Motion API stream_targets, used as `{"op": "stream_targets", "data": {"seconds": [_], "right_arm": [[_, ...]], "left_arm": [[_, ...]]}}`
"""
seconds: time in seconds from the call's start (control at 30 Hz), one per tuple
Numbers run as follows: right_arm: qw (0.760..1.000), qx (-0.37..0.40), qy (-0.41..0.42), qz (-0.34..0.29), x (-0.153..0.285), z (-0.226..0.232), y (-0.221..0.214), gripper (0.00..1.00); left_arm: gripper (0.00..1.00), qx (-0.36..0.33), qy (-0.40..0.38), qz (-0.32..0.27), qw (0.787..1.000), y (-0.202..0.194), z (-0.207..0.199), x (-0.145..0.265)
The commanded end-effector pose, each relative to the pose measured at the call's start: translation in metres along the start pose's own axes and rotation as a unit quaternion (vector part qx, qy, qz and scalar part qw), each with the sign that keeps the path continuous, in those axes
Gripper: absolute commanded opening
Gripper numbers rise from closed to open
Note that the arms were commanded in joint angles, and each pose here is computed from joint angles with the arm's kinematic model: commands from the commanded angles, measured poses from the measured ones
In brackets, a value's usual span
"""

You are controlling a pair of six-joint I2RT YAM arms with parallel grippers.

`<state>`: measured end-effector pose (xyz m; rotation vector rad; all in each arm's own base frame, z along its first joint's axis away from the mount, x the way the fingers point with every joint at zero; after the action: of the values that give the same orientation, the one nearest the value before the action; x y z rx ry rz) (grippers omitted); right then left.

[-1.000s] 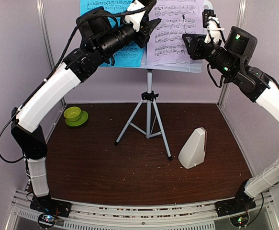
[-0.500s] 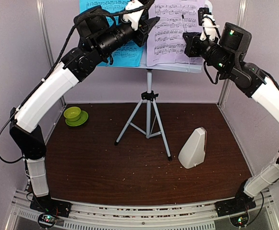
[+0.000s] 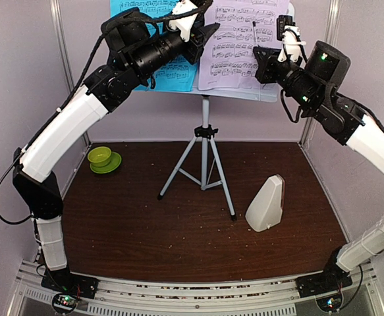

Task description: Set up the instrument practice props

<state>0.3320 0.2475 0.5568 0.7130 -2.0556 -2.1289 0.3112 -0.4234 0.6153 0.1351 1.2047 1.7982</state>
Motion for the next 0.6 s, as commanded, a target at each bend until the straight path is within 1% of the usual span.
{"op": "stream_targets", "data": {"seconds": [0.0, 0.37, 0.43, 0.57], "right_arm": [[0.999, 0.004, 0.023, -0.033, 0.0078, 0.0076, 0.0119, 0.00], [0.999, 0.005, 0.030, -0.042, 0.0069, 0.0104, 0.0119, 0.00], [0.999, 0.004, 0.029, -0.042, 0.0065, 0.0103, 0.0121, 0.00], [0.999, 0.002, 0.031, -0.044, 0.0062, 0.0113, 0.0118, 0.00]], "left_arm": [[0.28, -0.005, 0.026, -0.024, 0.999, 0.0221, 0.0208, 0.0102], [0.33, -0.007, 0.030, -0.024, 0.999, 0.0225, 0.0236, 0.0108], [0.32, -0.007, 0.029, -0.026, 0.999, 0.0222, 0.0228, 0.0101], [0.25, -0.002, 0.028, -0.031, 0.999, 0.0214, 0.0225, 0.0079]]}}
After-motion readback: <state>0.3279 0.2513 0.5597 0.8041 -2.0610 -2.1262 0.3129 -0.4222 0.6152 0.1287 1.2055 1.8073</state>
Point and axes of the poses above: each gripper's point midway between its finger pads, its own x axis back along the fingers, its own z axis along the line the jaws close on, y = z × x, the point moved 1 cm from there along x, back along the fingers, and after that the axes turned 4 degrees about x, right-handed, at the moved point
